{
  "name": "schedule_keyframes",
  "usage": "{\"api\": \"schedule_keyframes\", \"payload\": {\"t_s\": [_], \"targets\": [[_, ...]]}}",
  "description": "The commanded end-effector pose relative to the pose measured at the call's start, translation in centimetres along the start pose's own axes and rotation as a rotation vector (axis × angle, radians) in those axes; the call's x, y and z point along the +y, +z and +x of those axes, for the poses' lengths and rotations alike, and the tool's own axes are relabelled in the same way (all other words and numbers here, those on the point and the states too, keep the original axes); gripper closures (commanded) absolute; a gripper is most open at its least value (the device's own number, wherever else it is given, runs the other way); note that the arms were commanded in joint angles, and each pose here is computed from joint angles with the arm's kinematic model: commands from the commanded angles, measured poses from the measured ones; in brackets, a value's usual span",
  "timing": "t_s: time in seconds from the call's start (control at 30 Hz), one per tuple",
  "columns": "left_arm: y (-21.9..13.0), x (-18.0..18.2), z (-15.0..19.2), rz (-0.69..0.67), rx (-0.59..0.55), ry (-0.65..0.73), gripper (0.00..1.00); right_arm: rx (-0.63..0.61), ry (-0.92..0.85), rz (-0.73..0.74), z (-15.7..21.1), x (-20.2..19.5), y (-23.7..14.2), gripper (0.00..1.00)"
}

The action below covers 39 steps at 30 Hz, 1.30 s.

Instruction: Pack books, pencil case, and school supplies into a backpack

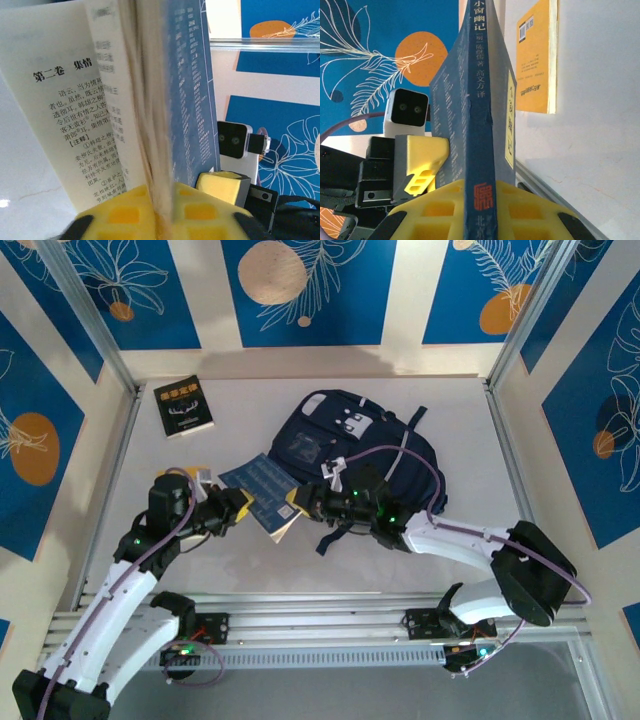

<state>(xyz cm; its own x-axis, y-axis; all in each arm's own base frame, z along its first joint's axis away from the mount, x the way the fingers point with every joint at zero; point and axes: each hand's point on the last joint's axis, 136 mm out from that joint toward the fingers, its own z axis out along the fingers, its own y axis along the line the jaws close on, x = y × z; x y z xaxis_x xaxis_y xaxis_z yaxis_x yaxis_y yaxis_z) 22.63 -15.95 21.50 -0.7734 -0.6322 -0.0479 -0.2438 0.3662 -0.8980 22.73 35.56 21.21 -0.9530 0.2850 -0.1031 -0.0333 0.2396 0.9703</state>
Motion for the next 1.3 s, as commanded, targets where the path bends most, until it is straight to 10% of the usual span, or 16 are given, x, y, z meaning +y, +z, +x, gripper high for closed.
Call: {"api": "schedule_keyframes", "payload": {"t_s": [0.0, 0.13, 0.43, 0.93, 1.27], "targets": [[-0.8, -0.7, 0.1, -0.001, -0.007, 0.044, 0.62, -0.068, -0.02, -0.045, -1.4, 1.5, -1.5, 1.0], [-0.4, 0.1, 0.4, -0.013, 0.011, 0.031, 0.3, -0.094, -0.013, -0.07, -2.0, 2.2, -2.5, 1.0], [0.8, -0.2, 0.0, 0.027, 0.003, 0.005, 0.1, -0.092, 0.003, -0.134, -1.9, 3.5, -3.1, 1.0], [3.2, -0.9, -1.9, 0.065, -0.085, -0.024, 0.19, -0.063, 0.033, -0.222, -0.7, 5.3, -2.9, 1.0], [2.9, -3.6, -3.4, 0.142, -0.153, -0.003, 0.56, -0.077, 0.028, -0.205, -0.4, 4.5, -3.1, 1.0]]}}
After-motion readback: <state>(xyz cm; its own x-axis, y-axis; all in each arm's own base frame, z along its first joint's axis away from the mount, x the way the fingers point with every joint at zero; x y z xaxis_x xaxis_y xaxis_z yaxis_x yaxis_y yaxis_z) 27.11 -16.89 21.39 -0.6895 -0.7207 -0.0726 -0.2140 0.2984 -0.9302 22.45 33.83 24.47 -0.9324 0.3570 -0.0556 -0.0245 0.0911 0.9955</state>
